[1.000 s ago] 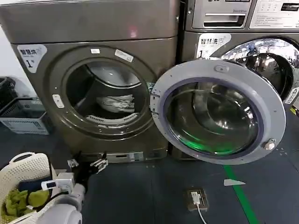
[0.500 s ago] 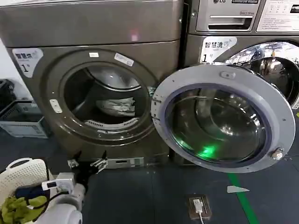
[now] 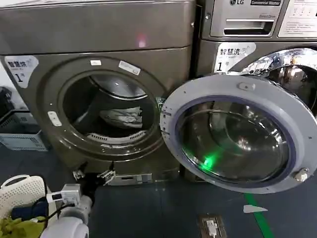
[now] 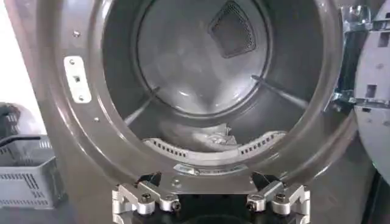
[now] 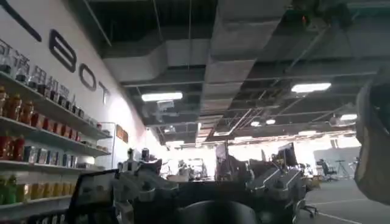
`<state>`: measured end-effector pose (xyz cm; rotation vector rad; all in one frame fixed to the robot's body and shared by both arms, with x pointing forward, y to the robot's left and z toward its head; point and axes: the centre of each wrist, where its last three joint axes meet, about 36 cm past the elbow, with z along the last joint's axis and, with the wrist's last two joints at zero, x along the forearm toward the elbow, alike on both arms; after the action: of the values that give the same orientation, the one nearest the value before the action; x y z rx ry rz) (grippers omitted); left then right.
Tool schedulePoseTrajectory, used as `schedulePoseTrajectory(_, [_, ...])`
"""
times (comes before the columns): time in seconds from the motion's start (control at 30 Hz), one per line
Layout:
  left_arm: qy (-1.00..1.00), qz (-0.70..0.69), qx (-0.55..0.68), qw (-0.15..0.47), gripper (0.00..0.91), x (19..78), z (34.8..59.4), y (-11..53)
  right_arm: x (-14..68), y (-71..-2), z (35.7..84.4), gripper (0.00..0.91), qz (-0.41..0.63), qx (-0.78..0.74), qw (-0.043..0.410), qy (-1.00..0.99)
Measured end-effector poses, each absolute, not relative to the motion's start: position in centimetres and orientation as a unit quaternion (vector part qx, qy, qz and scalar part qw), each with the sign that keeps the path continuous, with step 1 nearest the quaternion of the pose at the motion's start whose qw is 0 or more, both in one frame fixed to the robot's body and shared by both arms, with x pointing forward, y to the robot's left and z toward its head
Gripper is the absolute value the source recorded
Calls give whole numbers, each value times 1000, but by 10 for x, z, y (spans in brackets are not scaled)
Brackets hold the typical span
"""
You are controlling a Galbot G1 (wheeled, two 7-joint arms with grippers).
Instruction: Grasp the clothes from the dryer.
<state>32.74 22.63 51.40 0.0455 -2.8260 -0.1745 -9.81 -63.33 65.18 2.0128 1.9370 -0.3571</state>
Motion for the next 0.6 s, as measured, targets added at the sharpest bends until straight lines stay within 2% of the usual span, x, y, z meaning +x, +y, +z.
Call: schedulePoseTrajectory(0.6, [-984,-73,24,159,907,328,511,229,-91,-632,647,907,-122,701,163,683])
